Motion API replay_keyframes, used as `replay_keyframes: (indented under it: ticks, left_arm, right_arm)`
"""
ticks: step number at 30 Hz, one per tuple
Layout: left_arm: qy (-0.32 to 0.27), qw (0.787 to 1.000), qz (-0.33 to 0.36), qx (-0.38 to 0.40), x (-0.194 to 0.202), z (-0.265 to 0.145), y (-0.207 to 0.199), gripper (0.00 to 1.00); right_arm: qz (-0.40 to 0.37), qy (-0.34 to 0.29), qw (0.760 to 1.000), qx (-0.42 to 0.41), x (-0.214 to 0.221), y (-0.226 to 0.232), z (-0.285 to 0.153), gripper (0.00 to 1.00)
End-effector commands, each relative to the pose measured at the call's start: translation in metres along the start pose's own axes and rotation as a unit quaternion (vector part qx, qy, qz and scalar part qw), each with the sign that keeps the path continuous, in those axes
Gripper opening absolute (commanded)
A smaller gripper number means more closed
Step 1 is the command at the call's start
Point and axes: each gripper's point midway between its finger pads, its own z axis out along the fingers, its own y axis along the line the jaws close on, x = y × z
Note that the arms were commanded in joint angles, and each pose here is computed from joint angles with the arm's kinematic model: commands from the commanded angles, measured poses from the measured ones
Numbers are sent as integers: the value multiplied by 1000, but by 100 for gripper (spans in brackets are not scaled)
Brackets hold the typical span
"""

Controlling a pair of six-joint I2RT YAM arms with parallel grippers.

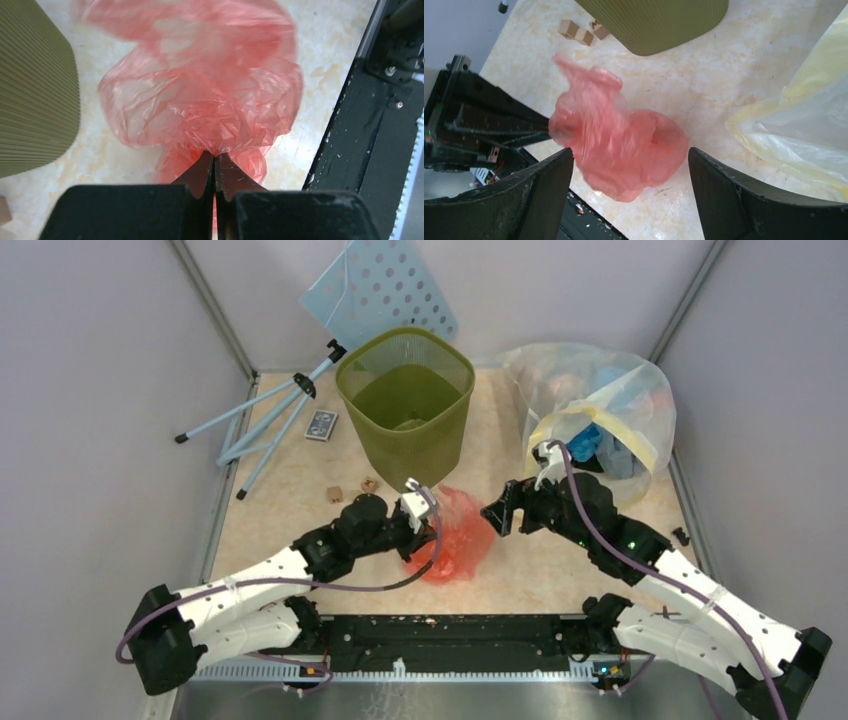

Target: Put the trash bags into the trash bin

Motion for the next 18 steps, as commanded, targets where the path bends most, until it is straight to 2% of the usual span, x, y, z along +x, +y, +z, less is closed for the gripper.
replay_keyframes:
  ticks: [1,6,14,16,18]
  left_arm:
    - [-71,997,9,-41,-24,11,0,0]
    - [-54,998,-13,-1,-1,21,-27,0]
    - [-42,998,-33,31,14,24,-38,1]
    - [-41,998,-35,30,15,23,-38,1]
    - [-43,998,-37,31,15,22,-39,2]
  right_arm:
    - [10,-19,1000,17,-18,-1,2,84]
    - [-1,22,1000,7,-8,5,7,82]
    - [-28,72,996,-52,4,25,8,74]
    - [-30,85,995,-52,9,24,10,68]
    - [-30,101,993,-45,15,21,13,57]
